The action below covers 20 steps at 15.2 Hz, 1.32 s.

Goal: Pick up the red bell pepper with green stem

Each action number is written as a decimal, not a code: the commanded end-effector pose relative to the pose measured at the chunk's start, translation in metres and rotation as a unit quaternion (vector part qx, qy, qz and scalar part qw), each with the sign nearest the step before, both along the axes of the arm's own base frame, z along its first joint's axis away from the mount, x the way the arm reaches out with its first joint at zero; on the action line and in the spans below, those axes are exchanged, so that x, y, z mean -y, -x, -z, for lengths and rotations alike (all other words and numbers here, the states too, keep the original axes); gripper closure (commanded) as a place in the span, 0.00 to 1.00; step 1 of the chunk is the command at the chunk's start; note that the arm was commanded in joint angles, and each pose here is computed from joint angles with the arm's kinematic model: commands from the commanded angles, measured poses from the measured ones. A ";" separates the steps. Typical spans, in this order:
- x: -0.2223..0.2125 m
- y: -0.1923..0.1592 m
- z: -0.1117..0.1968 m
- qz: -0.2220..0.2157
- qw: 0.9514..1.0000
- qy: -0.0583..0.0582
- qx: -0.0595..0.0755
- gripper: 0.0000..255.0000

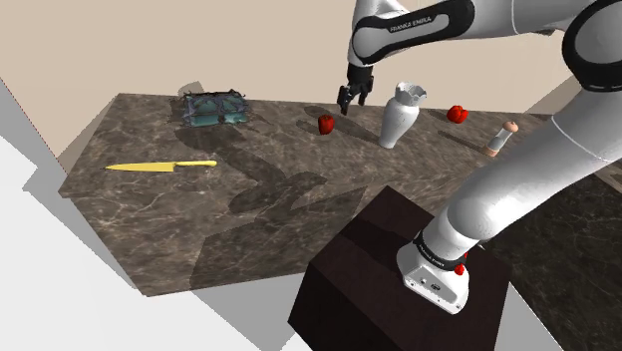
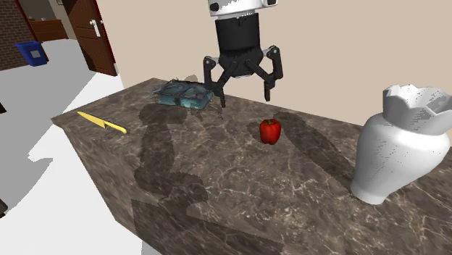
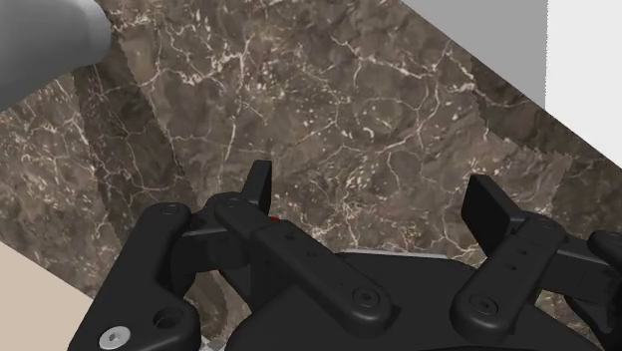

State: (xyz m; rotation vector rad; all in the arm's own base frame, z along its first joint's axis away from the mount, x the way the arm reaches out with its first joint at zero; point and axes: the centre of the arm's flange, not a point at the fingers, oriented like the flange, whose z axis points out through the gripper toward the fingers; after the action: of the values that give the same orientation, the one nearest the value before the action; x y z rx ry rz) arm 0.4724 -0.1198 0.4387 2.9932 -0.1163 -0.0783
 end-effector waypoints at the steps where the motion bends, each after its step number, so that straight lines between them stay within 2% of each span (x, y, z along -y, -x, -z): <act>1: 0.014 -0.021 0.015 -0.001 1.000 0.001 -0.003 0.00; 17: 0.121 -0.152 0.148 -0.005 1.000 0.007 -0.028 0.00; 20: 0.127 -0.158 0.165 -0.005 1.000 0.008 -0.029 0.00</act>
State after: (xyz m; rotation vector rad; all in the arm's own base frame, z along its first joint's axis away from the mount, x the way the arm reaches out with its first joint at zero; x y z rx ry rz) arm 0.6272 -0.2452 0.2812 2.9731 -0.0955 -0.1620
